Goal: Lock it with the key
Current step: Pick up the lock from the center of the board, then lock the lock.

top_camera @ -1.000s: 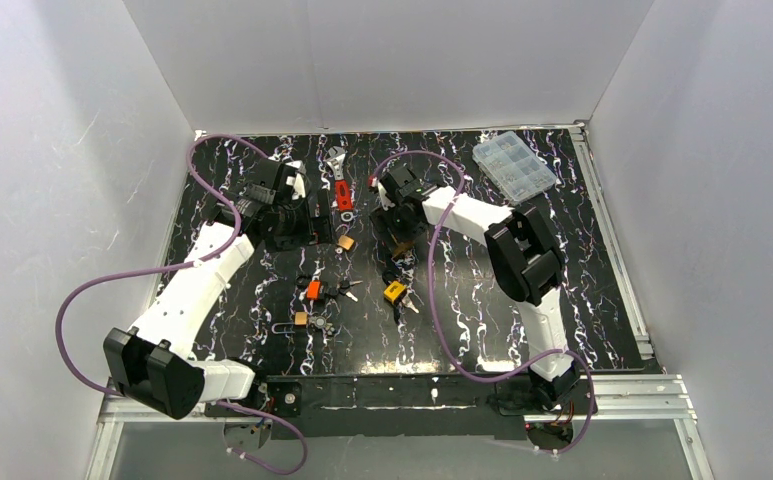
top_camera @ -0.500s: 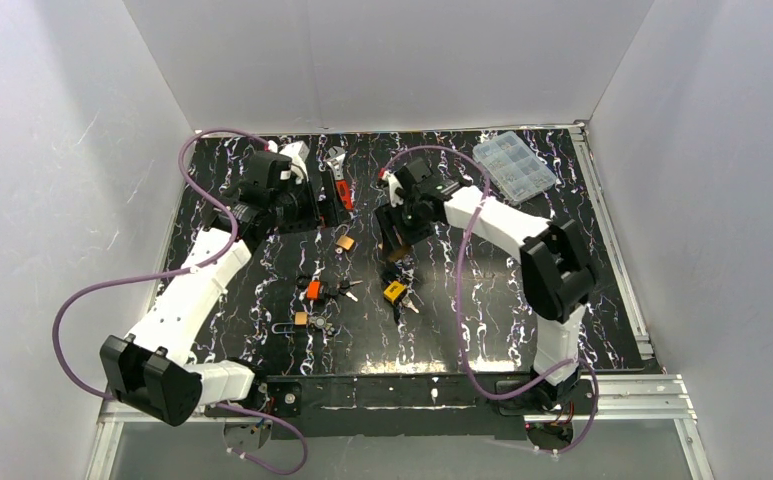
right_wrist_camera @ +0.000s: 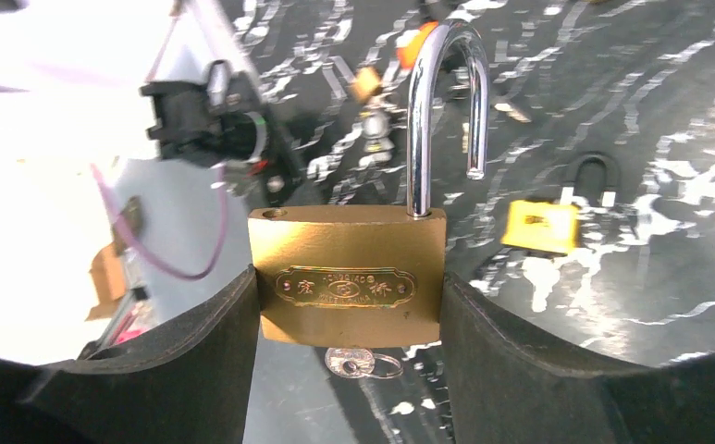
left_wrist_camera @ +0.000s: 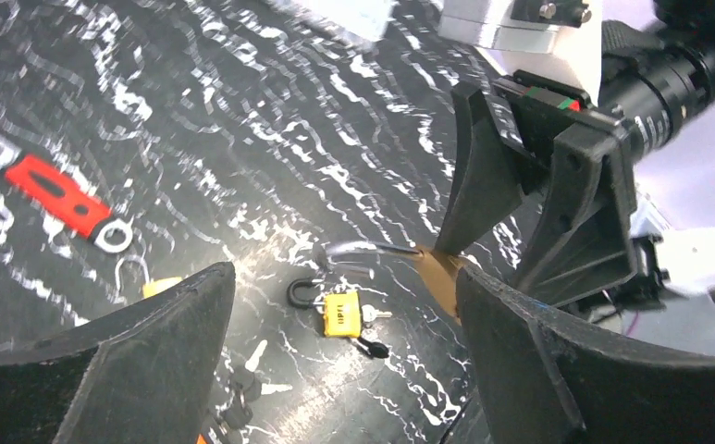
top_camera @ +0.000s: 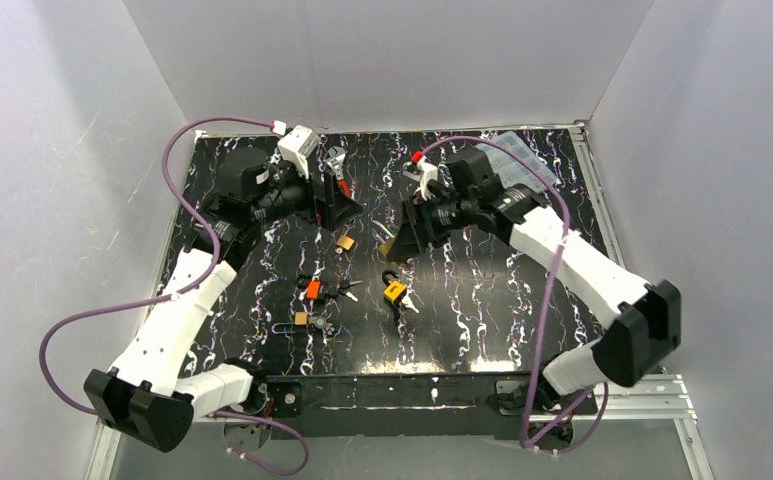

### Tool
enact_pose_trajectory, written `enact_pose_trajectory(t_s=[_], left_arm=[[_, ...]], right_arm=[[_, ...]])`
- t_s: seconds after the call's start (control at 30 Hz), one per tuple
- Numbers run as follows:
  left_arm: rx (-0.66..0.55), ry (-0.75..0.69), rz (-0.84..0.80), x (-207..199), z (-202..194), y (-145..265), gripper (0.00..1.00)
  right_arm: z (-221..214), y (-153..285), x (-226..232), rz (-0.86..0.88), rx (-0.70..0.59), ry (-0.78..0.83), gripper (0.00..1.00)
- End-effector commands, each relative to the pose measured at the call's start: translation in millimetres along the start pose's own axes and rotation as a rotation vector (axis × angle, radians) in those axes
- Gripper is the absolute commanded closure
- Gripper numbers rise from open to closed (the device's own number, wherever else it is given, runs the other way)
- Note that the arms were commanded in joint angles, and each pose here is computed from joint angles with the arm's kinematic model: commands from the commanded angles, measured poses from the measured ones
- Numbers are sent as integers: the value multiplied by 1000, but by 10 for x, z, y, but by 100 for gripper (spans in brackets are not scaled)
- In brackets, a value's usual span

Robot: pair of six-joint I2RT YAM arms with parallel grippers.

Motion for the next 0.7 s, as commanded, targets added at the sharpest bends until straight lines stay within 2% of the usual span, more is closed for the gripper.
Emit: enact_pose_trajectory(t_s=[0.0,0.13,0.27,0.37,0.67], left_arm=[[42,-161,-301,-430,75,195,16],[143,-146,-505,-699,20,312,30],[194,-133,-667,-916,-12,480,35],[223,-123,-703,-969,-48,558,39],[276,-79,-741,-1014,-119,598,42]], right_arm=[[175,462,700,282,-139,100,99],[147,743,990,354,-189,158,99],[172,942,1175,388,-229,192,99],[208,1041,1281,414,-252,211,99],[366,1216,1470,470,-292,259,99]])
Point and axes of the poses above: each gripper's point midway between its finger pads, its own y axis back along the fingers, its own x axis along the line the jaws close on, z = x × y, the point moved 4 cm from there along y, back along the fingers, and after that the axes turned 13 degrees about y, right-handed, at the moved point
